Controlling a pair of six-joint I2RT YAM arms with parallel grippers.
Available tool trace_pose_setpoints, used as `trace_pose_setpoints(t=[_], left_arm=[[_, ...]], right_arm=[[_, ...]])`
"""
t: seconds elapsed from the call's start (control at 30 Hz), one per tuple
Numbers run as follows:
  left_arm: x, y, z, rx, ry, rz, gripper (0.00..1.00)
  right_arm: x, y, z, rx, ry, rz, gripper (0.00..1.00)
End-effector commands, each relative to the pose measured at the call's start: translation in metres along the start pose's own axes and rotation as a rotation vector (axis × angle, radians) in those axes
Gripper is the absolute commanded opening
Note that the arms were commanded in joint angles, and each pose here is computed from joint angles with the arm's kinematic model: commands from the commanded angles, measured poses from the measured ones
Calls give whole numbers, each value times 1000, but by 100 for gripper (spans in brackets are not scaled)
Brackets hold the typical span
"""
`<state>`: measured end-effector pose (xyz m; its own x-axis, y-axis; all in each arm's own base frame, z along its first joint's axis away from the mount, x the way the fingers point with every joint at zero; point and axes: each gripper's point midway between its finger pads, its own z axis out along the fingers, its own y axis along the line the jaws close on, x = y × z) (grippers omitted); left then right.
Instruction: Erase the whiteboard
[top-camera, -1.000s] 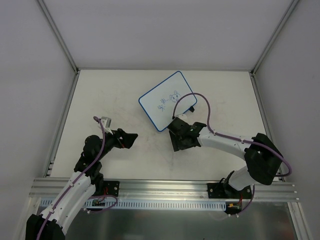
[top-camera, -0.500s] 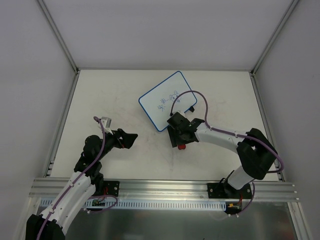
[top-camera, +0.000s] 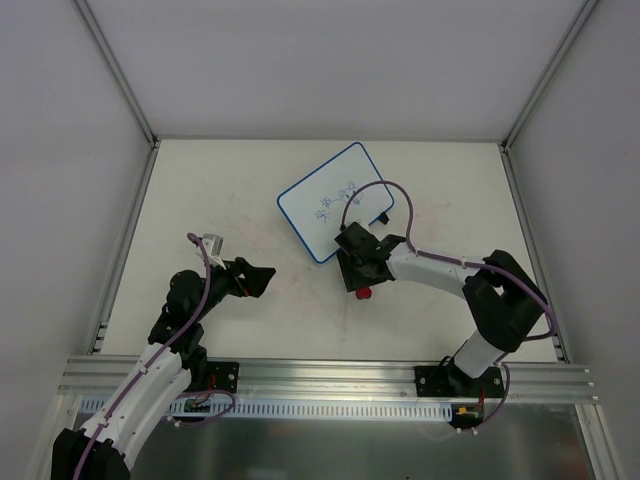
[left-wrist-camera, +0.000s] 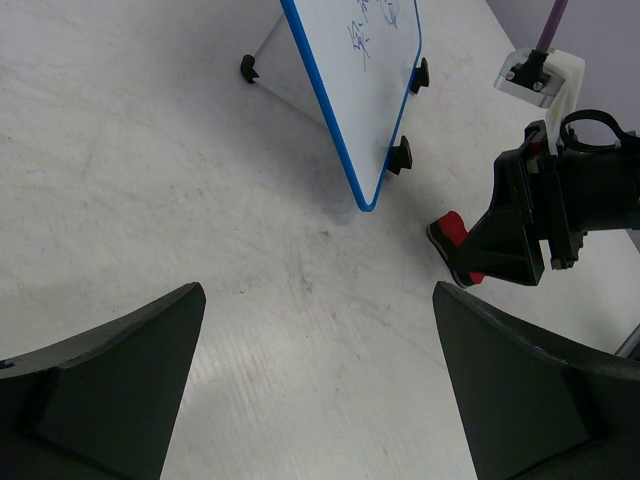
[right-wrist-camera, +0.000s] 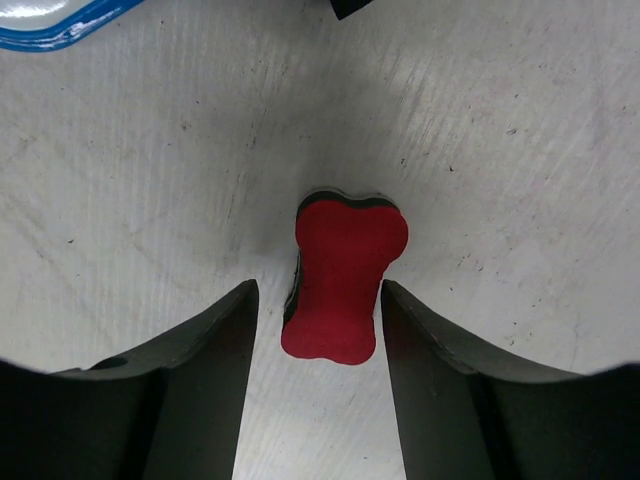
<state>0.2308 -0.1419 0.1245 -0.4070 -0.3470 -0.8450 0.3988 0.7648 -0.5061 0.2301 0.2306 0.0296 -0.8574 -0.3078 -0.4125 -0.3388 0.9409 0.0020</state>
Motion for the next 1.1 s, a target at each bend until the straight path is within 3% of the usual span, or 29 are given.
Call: trace_pose_setpoints(t=[0.0,0.23,0.47,0.53,0.67,0.83,0.97,1.07], left_arm=[[-22,-11,1,30,-54,39,99],[-22,-12,1,33,-52,39,99],[-22,-12,1,33,-49,38,99],[-21,-11,1,31,-50,40,99],[-22,-12,2,33,-50,40,99],[-21,-11,2,31,-50,41,99],[-24,-11,1,28,-62,35,99],[-31,-17,2,42,-76,0,99]], right_arm=[[-8,3,3,-15,-25,-2,54],[-7,0,7,-13,-27,5,45],[-4,-5,8,-7,-19,7,45],[-3,-5,9,-11,-17,2,39],[0,-6,10,-9,-9,-4,37],[-1,-9,9,3,-18,-8,25],[-13,-5,-8,-35,-74,-19,24],[-29,-5,-28,-53,-145,-46,10]])
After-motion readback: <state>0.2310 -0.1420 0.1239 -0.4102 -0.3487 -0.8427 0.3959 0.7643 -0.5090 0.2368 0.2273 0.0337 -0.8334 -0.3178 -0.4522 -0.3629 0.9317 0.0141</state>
